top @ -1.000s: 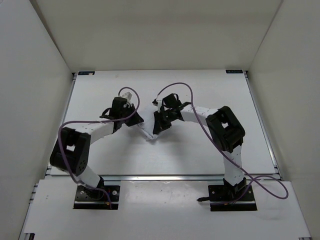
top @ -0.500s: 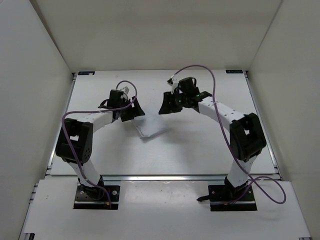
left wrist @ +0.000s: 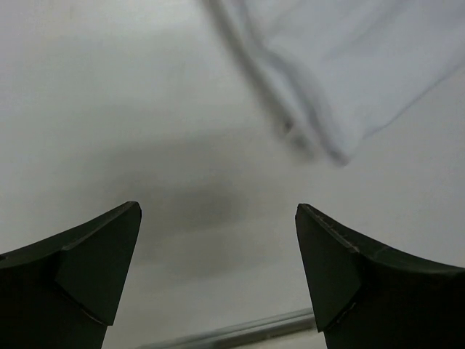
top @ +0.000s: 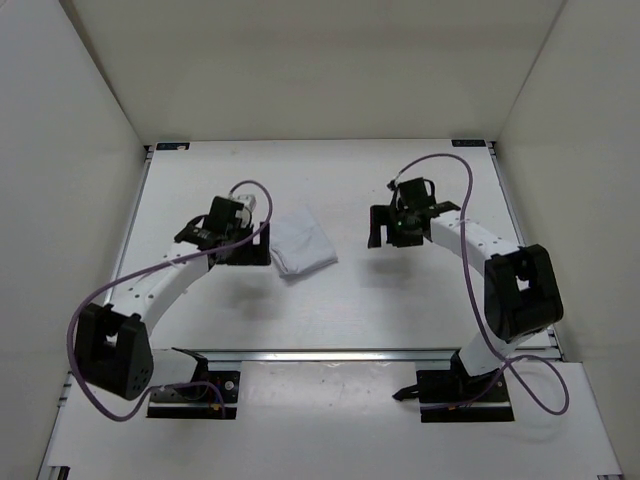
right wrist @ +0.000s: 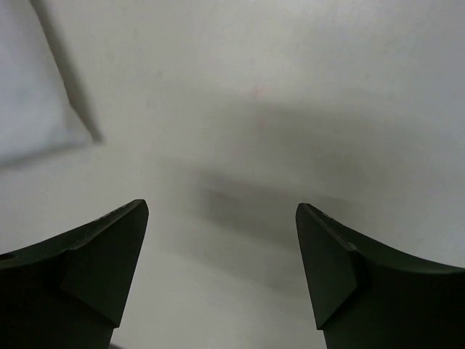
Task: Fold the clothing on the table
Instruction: Fold the skirt
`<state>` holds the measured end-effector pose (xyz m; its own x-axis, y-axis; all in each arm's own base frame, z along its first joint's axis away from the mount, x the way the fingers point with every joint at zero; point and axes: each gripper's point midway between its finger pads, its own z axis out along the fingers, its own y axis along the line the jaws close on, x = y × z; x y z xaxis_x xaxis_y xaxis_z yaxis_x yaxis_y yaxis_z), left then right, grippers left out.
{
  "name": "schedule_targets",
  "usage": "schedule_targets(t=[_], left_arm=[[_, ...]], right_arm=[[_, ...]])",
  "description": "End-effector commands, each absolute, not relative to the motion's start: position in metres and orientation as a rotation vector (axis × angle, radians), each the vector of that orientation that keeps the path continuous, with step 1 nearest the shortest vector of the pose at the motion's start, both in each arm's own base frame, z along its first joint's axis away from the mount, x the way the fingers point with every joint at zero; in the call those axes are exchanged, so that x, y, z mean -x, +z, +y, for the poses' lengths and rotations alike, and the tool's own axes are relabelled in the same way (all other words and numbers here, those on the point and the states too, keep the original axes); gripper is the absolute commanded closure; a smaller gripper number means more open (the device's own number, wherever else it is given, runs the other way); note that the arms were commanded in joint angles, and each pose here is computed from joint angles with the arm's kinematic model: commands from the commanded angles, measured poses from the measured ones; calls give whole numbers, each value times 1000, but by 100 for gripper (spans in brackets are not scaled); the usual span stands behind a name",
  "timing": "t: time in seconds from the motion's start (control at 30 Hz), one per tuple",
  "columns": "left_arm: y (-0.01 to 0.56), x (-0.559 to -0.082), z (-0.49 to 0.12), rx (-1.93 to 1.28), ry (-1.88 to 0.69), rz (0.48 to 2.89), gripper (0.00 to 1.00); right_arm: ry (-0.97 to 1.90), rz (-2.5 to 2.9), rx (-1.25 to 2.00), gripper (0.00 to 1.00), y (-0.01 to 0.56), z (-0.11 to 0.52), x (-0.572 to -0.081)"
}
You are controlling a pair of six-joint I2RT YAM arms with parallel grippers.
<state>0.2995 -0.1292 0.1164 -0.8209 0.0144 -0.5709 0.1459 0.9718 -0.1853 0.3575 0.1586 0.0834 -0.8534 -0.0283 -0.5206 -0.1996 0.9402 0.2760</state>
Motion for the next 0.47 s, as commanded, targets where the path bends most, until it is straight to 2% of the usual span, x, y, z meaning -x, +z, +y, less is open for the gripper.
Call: schedule_targets(t=[0.0,0.23,0.43], left_arm=[[85,-251,-96,-62,-202,2638,1],[105,-239,-91,-18,-267,2481,1],[96,-235,-94,-20,-259,2538,1]], right_arm=[[445,2400,216,20,120,171,-352],[561,2312,228,15,127,197,-339],[593,2360,287,16,120,212,-335]])
